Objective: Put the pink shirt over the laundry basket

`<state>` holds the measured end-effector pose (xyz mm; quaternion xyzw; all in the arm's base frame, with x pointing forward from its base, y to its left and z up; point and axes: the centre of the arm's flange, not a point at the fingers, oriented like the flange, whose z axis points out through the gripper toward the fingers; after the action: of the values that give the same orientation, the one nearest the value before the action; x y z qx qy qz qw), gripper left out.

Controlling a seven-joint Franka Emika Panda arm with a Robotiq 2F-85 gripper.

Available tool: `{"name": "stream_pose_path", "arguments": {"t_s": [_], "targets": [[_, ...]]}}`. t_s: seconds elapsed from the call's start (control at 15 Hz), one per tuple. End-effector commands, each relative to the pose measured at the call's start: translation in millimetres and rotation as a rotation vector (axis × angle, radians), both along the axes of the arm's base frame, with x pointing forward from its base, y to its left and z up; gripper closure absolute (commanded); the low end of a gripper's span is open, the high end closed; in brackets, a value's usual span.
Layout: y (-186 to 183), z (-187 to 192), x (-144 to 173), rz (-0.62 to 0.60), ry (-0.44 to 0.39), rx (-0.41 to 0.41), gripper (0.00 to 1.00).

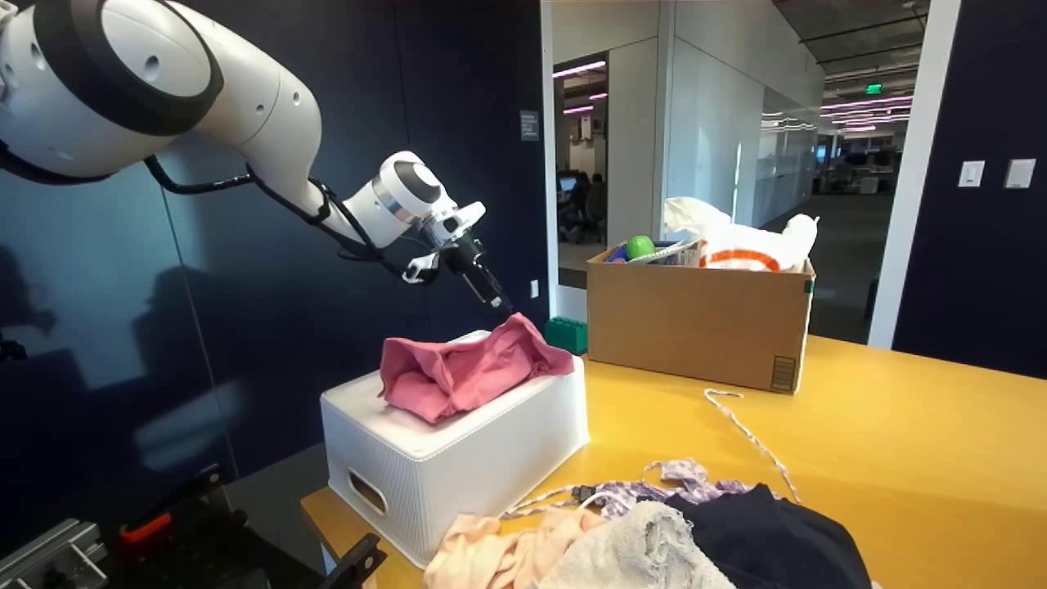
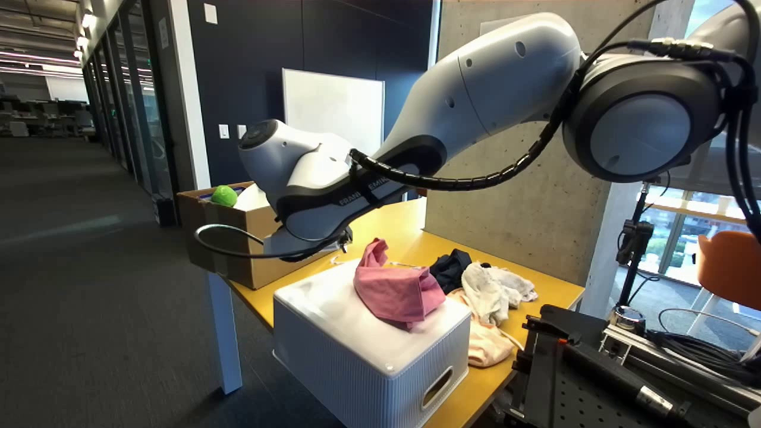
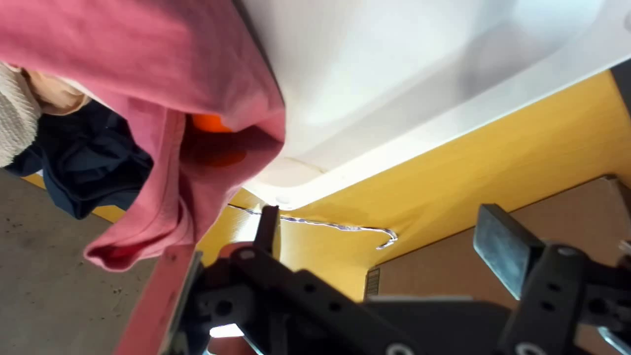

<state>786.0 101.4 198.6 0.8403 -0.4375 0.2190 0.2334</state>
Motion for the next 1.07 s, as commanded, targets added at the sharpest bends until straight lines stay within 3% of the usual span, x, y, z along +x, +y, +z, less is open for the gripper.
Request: {"name": "stream_pose_path", "arguments": {"t_s": [0.0,0.07,0.6,0.87,1.0], "targets": [[5.2,-5.0,-78.7,0.044,-0.070,-0.014,0.00],[12.3,-12.9,-8.6,0.039,-0.018,-0.007,0.00],[16.0,-16.5,-20.2,0.051,-0.017,-0.004,0.00],[45.2,31.6,-79.3,0.077,-0.036,-0.024,0.00],[55.8,50.2,-94.0,0.075,-0.054,-0.034,0.00]]}}
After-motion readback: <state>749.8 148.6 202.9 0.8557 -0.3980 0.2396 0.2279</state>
